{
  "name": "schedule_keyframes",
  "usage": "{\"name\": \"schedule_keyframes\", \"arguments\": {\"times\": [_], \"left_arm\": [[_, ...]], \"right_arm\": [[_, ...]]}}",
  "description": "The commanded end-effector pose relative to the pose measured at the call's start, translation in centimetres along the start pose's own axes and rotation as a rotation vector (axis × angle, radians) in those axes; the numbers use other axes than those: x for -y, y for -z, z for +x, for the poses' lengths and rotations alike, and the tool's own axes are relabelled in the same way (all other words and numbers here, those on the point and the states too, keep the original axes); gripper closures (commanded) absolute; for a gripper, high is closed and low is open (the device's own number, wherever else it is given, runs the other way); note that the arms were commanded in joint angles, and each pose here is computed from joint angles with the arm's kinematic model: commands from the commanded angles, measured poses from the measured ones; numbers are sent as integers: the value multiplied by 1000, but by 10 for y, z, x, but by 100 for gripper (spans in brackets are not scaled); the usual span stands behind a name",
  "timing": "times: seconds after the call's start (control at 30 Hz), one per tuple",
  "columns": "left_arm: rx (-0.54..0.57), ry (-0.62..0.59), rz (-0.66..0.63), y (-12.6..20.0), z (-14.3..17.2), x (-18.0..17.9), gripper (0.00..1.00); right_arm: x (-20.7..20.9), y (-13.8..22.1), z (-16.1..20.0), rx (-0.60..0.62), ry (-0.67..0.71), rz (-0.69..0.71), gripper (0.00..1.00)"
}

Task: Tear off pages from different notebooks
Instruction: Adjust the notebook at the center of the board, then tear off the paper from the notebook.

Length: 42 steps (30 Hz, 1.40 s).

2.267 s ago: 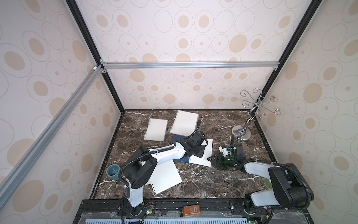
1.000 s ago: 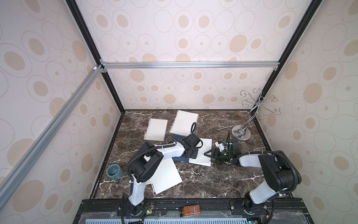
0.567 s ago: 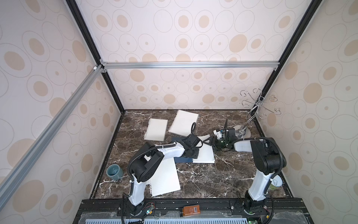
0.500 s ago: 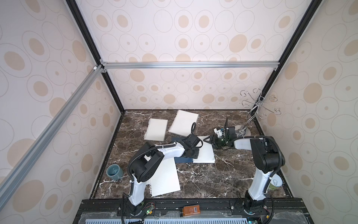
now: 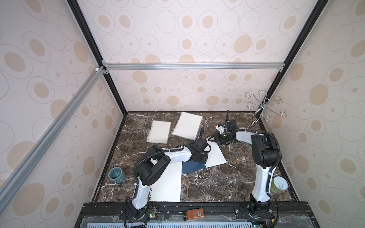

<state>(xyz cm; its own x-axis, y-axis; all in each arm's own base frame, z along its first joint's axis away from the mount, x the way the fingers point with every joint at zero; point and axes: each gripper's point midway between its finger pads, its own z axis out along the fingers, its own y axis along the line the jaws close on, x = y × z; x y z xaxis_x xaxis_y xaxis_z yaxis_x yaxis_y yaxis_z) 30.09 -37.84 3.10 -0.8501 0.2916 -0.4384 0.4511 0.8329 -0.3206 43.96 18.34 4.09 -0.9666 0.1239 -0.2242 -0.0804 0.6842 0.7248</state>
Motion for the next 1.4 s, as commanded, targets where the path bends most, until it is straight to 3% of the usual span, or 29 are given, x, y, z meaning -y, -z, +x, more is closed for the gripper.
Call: {"name": "schedule_keyframes", "arguments": {"times": [0.0,0.17,0.27,0.5,0.67,0.9,1.2,1.37], "left_arm": [[-5,-5,-21,1,-5,0,67],[183,22,-42,55,-75,-12,61],[219,24,-106,65,-103,-33,61],[217,50,-198,43,-146,-74,61],[172,5,-161,16,-167,-75,61],[68,-93,-17,-17,-163,-50,69],[-8,-143,-5,-16,-126,-50,79],[-119,-188,-9,-34,-96,-51,87]], "right_arm": [[2,5,10,-48,54,33,82],[-12,13,7,-35,141,20,100],[-24,13,12,-43,214,11,100],[-49,11,37,-47,445,81,100],[-63,15,55,30,636,163,100],[-78,13,73,87,824,218,100],[-76,2,80,46,842,247,100],[-76,-3,81,41,824,241,100]]}}
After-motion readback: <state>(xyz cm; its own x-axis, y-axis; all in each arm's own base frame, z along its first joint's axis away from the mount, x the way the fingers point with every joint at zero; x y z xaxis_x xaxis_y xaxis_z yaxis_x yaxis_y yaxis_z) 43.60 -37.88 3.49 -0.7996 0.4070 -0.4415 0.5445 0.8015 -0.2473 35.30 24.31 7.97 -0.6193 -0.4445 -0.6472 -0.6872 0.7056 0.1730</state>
